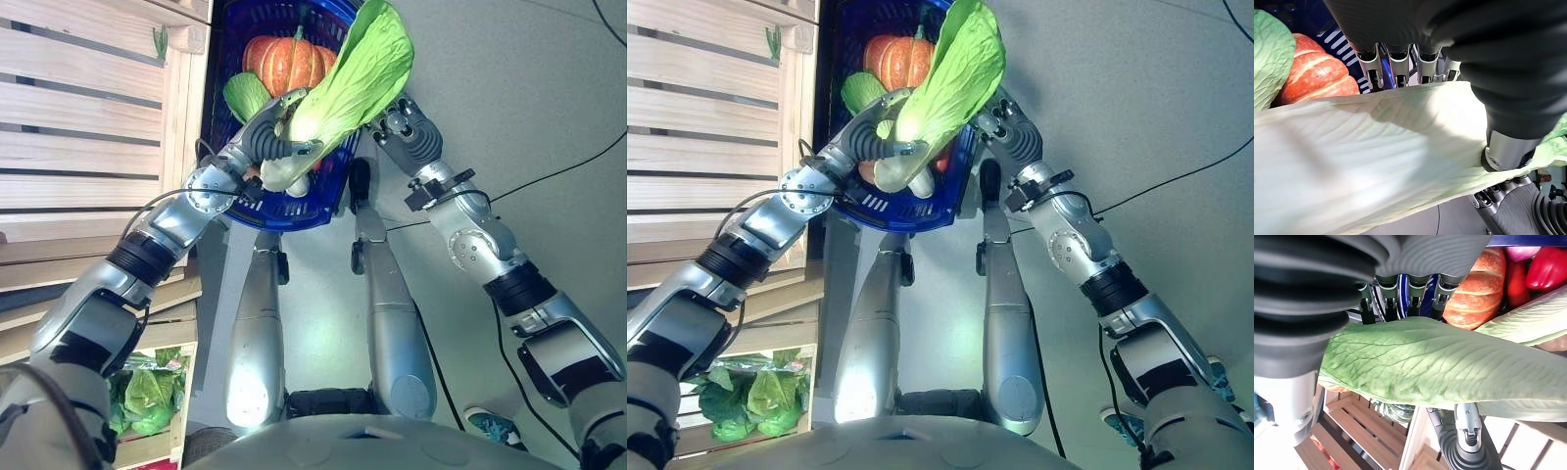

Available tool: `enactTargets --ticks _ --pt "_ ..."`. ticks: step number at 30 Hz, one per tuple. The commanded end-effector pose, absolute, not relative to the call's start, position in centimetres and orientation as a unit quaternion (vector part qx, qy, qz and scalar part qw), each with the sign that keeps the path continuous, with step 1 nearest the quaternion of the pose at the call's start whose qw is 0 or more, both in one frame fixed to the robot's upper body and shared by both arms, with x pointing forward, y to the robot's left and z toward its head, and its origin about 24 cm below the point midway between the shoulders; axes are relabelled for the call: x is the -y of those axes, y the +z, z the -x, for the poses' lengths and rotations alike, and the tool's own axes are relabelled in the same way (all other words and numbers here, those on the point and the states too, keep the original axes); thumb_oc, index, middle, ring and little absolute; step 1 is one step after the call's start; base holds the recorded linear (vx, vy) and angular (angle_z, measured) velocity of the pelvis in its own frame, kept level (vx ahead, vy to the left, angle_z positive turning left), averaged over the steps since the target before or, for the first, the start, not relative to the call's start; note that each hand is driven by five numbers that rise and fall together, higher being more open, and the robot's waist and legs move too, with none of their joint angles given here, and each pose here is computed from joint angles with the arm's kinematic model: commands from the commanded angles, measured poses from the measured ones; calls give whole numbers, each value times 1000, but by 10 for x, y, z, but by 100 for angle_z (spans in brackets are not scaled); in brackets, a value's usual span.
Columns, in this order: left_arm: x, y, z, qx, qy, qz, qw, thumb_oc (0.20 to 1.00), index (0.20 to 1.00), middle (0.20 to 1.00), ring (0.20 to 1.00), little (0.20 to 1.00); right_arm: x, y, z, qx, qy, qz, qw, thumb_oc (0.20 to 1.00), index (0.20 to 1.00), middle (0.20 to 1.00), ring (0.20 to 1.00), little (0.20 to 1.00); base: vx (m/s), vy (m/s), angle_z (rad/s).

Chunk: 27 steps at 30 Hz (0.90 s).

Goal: Pick up fruits and vegetables into the basket

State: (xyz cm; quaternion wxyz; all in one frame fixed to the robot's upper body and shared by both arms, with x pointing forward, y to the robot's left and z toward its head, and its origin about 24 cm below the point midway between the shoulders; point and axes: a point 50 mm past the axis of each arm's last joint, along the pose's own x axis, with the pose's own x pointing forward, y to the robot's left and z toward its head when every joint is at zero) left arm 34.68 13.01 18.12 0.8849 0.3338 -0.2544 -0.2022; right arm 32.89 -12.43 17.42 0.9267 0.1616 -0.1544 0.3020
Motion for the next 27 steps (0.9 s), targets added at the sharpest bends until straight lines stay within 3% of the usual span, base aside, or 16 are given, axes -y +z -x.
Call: enactTargets --ticks 1,13,27 --pt "-94 202 -314 380 -244 -274 849 200 200 200 200 200 84 201 -301 227 388 -201 871 1000 1000 1000 1000 1000 0 0 0" --pt "-106 211 -305 460 -135 -186 858 200 200 200 200 200 104 200 -305 275 277 -244 888 1000 1000 1000 1000 1000 0 0 0" --pt "-103 212 -302 467 -135 -172 857 200 200 200 200 200 114 200 -305 297 191 -217 910 1000 1000 1000 1000 1000 1 4 0"
